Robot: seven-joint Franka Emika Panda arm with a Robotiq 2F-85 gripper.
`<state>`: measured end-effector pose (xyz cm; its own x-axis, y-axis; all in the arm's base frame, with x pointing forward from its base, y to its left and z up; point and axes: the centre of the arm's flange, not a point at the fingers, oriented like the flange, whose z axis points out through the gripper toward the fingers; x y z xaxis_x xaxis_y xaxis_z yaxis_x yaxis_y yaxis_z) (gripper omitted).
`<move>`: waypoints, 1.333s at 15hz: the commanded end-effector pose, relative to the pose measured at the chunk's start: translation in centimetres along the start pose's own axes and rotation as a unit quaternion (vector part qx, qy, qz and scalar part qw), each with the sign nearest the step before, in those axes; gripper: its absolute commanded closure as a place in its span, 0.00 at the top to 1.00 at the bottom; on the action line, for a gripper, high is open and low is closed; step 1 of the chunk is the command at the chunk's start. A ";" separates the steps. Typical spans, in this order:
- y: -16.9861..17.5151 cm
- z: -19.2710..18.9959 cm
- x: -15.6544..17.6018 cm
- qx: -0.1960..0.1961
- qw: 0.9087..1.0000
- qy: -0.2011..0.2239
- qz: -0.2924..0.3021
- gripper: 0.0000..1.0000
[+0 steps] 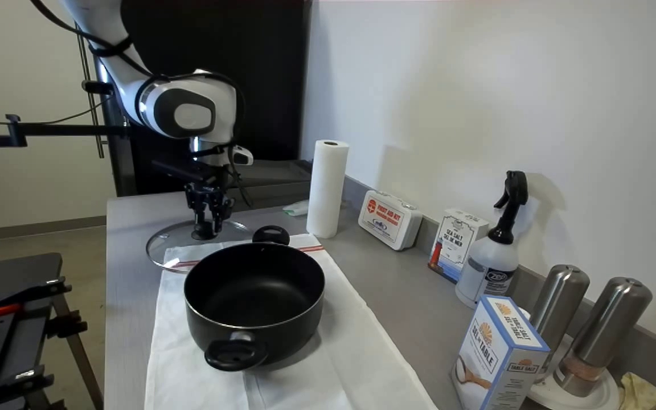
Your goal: Remove the glass lid from the top of the black pot.
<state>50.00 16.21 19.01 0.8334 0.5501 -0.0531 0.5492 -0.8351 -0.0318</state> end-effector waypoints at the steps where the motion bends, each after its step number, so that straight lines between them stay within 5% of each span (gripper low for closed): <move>1: 1.1 2.2 1.4 -0.002 1.000 0.016 -0.010 0.24; 11: 1.3 3.7 1.6 -0.002 0.999 0.014 -0.031 0.24; 12: 1.3 3.5 1.5 -0.001 0.999 0.014 -0.031 0.74; 16: 1.3 1.8 0.9 0.005 0.999 0.012 -0.040 0.96; 20: 1.1 -2.5 -0.2 0.010 0.998 0.023 -0.050 1.00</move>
<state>51.53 15.80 17.36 0.7911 0.6116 -0.0108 0.6109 -0.7908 -0.0370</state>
